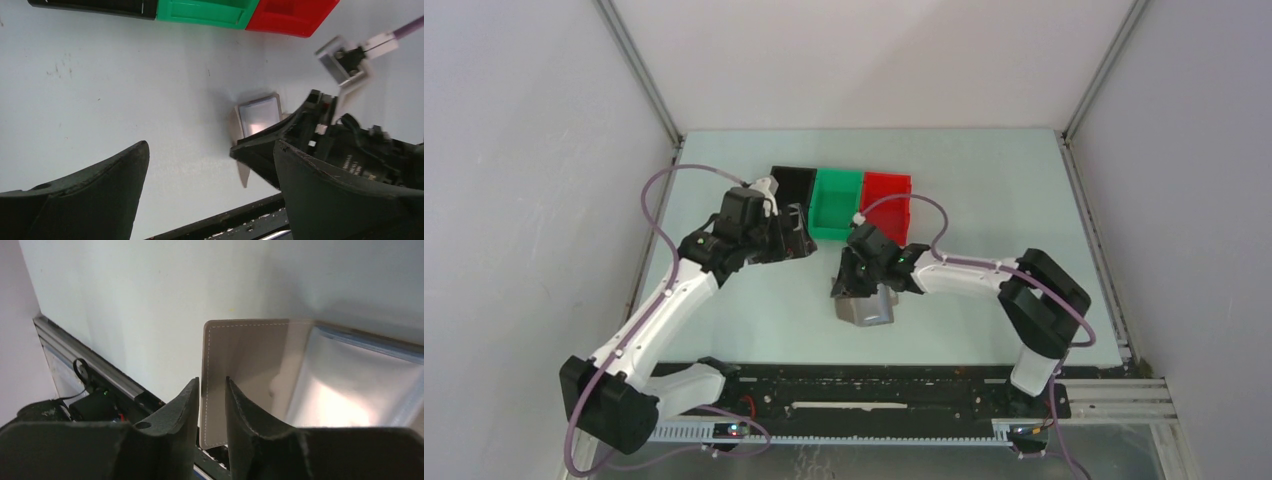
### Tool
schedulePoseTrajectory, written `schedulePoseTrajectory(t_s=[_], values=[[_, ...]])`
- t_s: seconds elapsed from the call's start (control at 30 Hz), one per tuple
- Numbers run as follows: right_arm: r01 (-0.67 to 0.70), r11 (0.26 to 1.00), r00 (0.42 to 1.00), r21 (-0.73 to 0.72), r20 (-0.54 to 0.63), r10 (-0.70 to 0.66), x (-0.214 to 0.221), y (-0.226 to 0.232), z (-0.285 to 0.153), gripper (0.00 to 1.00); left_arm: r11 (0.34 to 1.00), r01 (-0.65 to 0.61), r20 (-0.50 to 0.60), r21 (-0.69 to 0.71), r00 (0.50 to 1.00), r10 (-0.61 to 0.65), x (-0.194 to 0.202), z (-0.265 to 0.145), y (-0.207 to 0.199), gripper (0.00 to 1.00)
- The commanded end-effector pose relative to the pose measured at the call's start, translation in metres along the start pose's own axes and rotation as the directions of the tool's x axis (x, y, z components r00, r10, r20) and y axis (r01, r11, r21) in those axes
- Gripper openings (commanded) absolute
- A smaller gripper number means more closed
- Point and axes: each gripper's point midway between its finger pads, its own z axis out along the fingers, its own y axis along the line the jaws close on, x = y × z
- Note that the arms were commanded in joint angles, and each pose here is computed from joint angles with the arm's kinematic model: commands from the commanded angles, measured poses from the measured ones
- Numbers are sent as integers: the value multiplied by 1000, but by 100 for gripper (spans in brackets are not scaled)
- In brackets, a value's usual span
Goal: Take the credit cards out of the card holder
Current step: Open the card holder at the center of the board.
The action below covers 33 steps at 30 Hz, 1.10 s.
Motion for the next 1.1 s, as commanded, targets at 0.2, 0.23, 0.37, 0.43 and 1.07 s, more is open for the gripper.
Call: schedulePoseTrajectory(t_s=[0.2, 0.23, 0.37, 0.43, 1.07], values=[[50, 999, 995, -20, -89, -52, 18, 12, 11, 46, 998, 17, 6, 66, 1000, -18, 7, -10, -9, 100], [61, 998, 995, -7, -77, -61, 15, 10, 6, 48, 996, 21, 8, 84, 1000, -22, 7, -11, -13, 100], [104, 994, 995, 22, -6, -104, 0, 8, -21, 59, 980, 50, 24, 193, 998, -56, 4, -12, -33, 100], [99, 995, 993, 7, 63, -99, -9, 8, -36, 59, 975, 73, 38, 208, 996, -82, 3, -10, -38, 100], [-308, 936, 916, 172, 320, 243, -40, -147, -104, 55, 900, 7, -81, 436, 996, 31, 24, 27, -158, 87]])
